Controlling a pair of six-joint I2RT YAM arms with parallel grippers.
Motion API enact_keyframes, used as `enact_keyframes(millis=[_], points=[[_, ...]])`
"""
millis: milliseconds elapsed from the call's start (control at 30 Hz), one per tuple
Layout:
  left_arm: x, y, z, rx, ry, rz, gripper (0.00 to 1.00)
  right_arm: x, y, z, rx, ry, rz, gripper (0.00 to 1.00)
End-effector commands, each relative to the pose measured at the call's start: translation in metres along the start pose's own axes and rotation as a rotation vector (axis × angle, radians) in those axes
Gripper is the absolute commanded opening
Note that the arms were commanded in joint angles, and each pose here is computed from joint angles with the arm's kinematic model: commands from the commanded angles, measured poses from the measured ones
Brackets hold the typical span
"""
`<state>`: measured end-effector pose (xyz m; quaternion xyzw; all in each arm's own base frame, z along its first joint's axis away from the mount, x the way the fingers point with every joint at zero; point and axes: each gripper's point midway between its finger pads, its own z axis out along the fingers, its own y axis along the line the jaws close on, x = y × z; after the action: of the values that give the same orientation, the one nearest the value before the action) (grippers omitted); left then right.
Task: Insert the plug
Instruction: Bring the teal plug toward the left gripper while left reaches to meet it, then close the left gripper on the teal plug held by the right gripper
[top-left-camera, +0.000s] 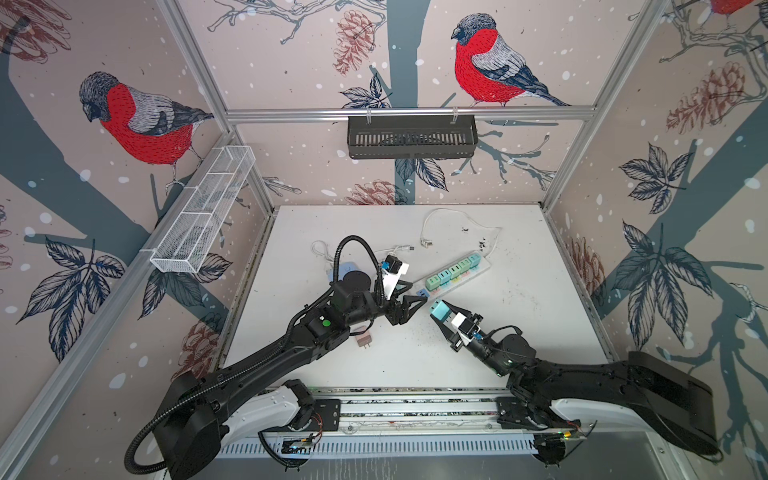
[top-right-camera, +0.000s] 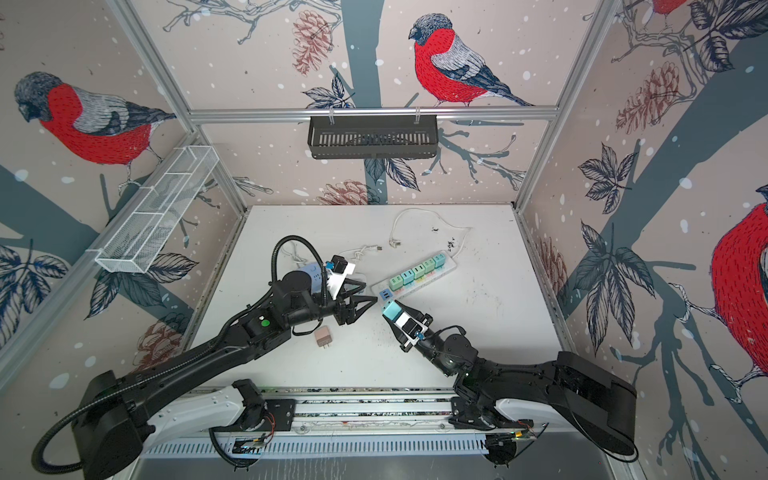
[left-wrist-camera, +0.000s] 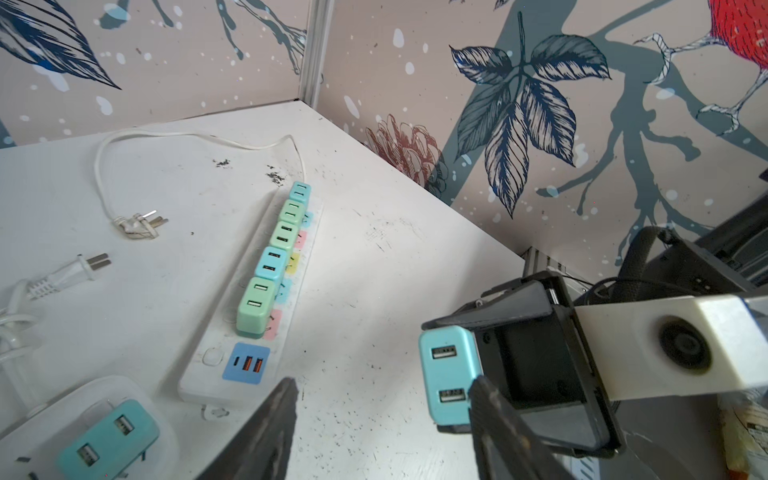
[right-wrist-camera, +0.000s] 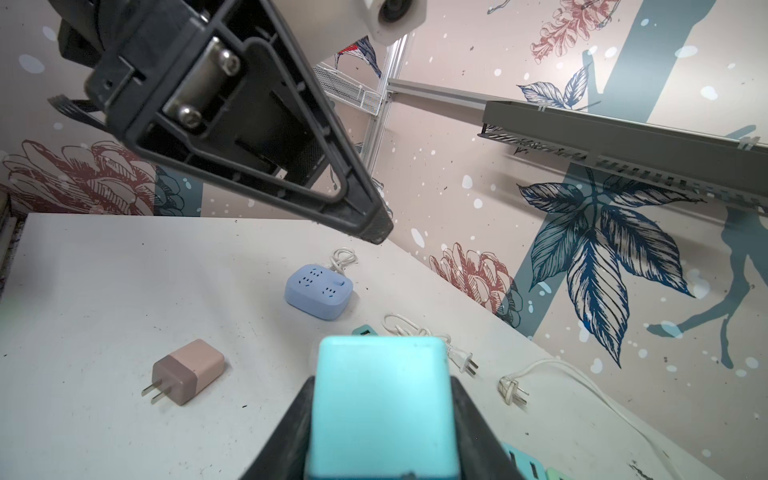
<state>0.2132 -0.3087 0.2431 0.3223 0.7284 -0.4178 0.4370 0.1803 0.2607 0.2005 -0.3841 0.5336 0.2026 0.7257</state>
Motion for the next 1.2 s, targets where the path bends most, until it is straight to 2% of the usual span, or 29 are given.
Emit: enact_keyframes(millis=[0, 300, 600, 967, 1067, 1167], points=[[0.007, -0.002, 0.006, 0.006, 0.043, 0.016, 0.65, -0.019, -0.006, -0.006, 0.020, -0.097, -0.068, 0.01], [0.021, -0.022, 0.025, 0.089, 0.121, 0.037, 0.61, -0.019, -0.005, -0.008, 0.008, -0.115, -0.191, 0.00], [0.025, -0.040, 0.034, 0.159, 0.147, 0.053, 0.59, -0.021, -0.006, -0.002, 0.024, -0.137, -0.250, 0.01], [0.031, -0.044, 0.042, 0.181, 0.182, 0.057, 0.38, -0.024, -0.003, 0.004, 0.032, -0.175, -0.285, 0.01], [0.032, -0.045, 0.042, 0.184, 0.183, 0.061, 0.27, -0.022, -0.003, 0.004, 0.039, -0.180, -0.295, 0.00], [0.031, -0.046, 0.042, 0.191, 0.181, 0.069, 0.11, -0.026, -0.004, 0.001, 0.058, -0.209, -0.299, 0.01]])
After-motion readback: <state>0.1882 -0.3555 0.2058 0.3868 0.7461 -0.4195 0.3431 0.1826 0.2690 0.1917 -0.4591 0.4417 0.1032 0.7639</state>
